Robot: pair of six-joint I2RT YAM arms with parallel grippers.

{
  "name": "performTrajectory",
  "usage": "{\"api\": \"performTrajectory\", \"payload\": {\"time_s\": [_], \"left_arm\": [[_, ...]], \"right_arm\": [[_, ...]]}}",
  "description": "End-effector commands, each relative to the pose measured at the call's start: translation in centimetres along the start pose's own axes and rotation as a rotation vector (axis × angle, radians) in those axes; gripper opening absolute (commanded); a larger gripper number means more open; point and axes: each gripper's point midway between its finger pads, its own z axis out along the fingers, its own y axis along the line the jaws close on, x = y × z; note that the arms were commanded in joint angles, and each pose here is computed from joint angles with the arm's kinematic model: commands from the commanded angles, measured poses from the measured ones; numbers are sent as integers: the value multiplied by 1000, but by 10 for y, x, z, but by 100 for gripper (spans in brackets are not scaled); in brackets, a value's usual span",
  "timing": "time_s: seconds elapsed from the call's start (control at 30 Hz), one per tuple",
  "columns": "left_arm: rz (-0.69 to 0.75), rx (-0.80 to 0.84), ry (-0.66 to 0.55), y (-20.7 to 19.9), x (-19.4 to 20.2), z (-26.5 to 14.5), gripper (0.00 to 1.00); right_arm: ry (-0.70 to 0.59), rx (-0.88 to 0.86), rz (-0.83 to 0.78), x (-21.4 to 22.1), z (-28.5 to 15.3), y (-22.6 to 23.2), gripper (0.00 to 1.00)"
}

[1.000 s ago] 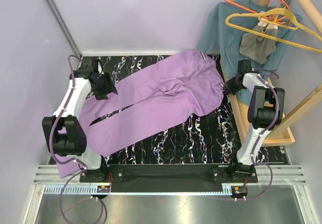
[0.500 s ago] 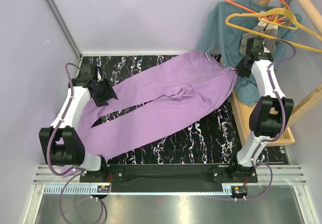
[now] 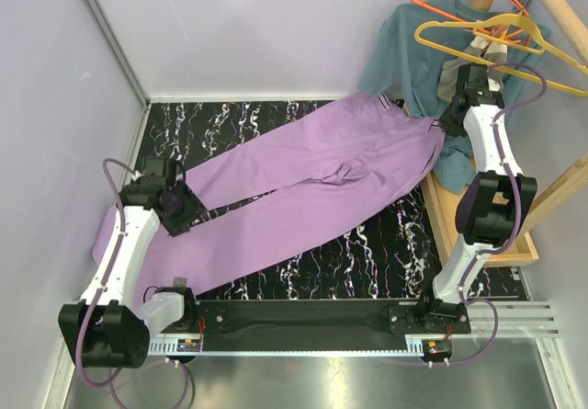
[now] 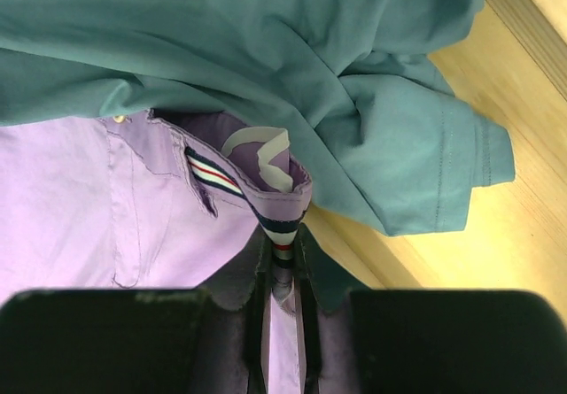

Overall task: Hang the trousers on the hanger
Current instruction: Fold the trousers at the center of the board.

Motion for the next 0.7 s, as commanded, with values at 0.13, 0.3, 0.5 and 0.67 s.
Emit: {"api": "performTrajectory", "payload": {"time_s": [0.13, 0.3, 0.5, 0.67], "left_arm": [[-189, -120, 90, 43, 60, 11, 58], [-117, -127, 178, 35, 87, 31, 57], [-78, -185, 245, 9, 96, 52, 57], [-93, -204, 253, -12, 84, 68, 58]], "right_arm": [[-38, -92, 50, -12, -9, 16, 7], [2, -137, 46, 3, -9, 20, 8], [14, -176, 54, 8, -17, 25, 8], [-2, -187, 60, 4, -25, 25, 8]]}}
